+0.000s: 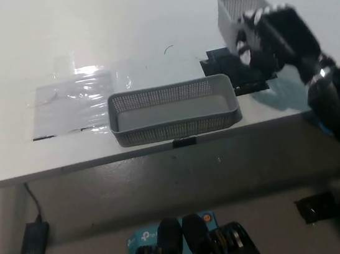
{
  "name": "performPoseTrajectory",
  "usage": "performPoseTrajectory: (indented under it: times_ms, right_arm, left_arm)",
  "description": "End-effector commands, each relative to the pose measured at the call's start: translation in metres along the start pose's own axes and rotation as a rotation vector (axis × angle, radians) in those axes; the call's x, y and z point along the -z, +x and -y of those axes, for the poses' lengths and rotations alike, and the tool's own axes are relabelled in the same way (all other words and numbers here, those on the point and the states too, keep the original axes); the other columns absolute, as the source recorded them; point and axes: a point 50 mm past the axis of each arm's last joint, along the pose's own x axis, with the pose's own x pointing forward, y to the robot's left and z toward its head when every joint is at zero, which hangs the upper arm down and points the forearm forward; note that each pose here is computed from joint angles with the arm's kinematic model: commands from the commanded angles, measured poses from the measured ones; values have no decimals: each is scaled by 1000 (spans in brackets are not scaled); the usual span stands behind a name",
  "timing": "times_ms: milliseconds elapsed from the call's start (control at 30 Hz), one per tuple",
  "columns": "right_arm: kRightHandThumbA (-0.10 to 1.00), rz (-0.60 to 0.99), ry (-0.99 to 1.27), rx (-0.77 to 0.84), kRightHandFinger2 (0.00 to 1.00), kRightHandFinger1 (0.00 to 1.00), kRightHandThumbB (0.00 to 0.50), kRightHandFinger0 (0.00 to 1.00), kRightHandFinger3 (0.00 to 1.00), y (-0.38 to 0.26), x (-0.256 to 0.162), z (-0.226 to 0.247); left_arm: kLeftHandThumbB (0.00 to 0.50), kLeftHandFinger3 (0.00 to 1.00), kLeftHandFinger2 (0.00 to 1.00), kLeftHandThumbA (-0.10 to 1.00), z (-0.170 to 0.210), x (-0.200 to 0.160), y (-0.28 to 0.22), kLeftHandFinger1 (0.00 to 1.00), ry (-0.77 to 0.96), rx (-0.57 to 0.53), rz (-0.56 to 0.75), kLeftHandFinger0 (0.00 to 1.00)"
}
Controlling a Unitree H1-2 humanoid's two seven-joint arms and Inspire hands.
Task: The robot uses its right hand to pick up the grey box kept on the middle on the desk and place it on top of another box next to it in a right angle
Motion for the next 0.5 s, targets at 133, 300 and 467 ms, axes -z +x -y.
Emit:
performPoseTrajectory:
  times_ms: [133,300,467]
  right_arm:
    - [-100,79,-136,109,189,0,364,0,0,39,-17,68]
    - [-100,110,-78,122,323,21,309,0,73,34,-34,58]
    - [-100,157,-22,100,136,0,351,0,0,23,-52,36]
  left_arm:
    - [334,642,562,290,-7,3,-5,421,18,-32,1,399]
    - [330,663,555,286,-7,3,-7,413,16,-26,-2,384]
    - [337,675,564,299,-7,3,-5,421,31,-23,-11,383]
